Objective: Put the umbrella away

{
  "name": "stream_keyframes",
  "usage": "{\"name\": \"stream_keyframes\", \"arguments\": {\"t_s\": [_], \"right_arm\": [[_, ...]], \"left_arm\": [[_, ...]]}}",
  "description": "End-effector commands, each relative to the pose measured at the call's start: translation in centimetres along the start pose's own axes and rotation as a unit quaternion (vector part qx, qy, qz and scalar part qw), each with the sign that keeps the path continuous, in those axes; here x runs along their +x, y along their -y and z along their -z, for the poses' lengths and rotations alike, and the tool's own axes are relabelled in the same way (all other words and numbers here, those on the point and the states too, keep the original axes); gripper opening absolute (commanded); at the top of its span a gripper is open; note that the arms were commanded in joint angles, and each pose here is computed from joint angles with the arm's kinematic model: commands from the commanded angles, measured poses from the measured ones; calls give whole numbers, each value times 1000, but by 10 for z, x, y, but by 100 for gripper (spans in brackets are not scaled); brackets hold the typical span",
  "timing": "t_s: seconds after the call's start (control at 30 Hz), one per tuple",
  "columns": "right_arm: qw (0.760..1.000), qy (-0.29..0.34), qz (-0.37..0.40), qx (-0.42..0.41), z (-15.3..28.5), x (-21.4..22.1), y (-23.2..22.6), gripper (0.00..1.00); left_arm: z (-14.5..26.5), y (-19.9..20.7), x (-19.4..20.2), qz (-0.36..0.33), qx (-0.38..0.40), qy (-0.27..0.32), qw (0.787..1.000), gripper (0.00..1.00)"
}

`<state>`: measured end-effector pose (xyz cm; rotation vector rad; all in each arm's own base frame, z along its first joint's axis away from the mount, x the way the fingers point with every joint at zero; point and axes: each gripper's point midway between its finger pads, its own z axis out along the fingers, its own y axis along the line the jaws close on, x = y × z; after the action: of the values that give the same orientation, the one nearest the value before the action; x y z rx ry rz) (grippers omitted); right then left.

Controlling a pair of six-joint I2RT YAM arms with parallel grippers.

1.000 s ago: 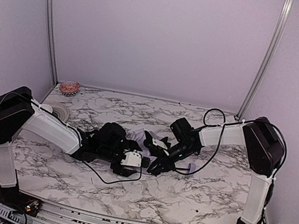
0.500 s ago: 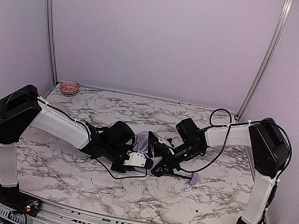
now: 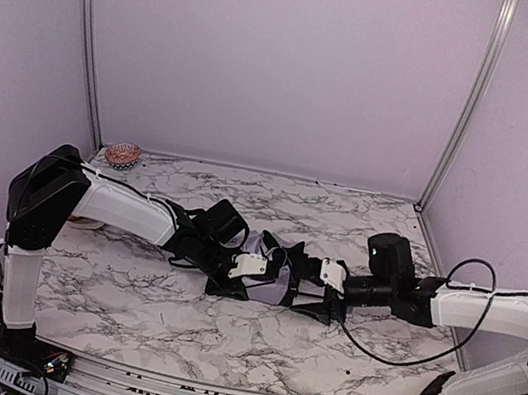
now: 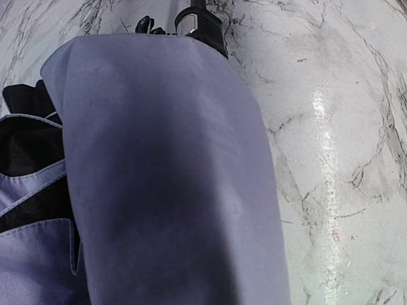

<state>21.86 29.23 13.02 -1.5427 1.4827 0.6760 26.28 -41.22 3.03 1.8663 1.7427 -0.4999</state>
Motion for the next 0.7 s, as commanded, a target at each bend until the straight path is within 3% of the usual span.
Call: {"name": "stream_keyframes", "arguments": {"t_s": [0.0, 0.13, 0.3, 0.43, 0.67], "right_arm": [[981, -19, 156, 114, -17, -8, 7, 72], [969, -8, 186, 163, -27, -16, 27, 75], [966, -20, 213, 146, -51, -9, 33, 82], [961, -56, 247, 106, -69, 19, 23, 82], [958, -119, 236, 110, -90, 48, 39, 77]], "left_arm": [[-10, 50, 40, 116, 146, -54, 981, 13], [-10, 52, 45, 153, 180, -63, 970, 13], [-11, 54, 49, 168, 196, -67, 964, 13], [-13, 53, 49, 176, 208, -61, 960, 13], [-14, 55, 48, 182, 231, -58, 954, 12]]}}
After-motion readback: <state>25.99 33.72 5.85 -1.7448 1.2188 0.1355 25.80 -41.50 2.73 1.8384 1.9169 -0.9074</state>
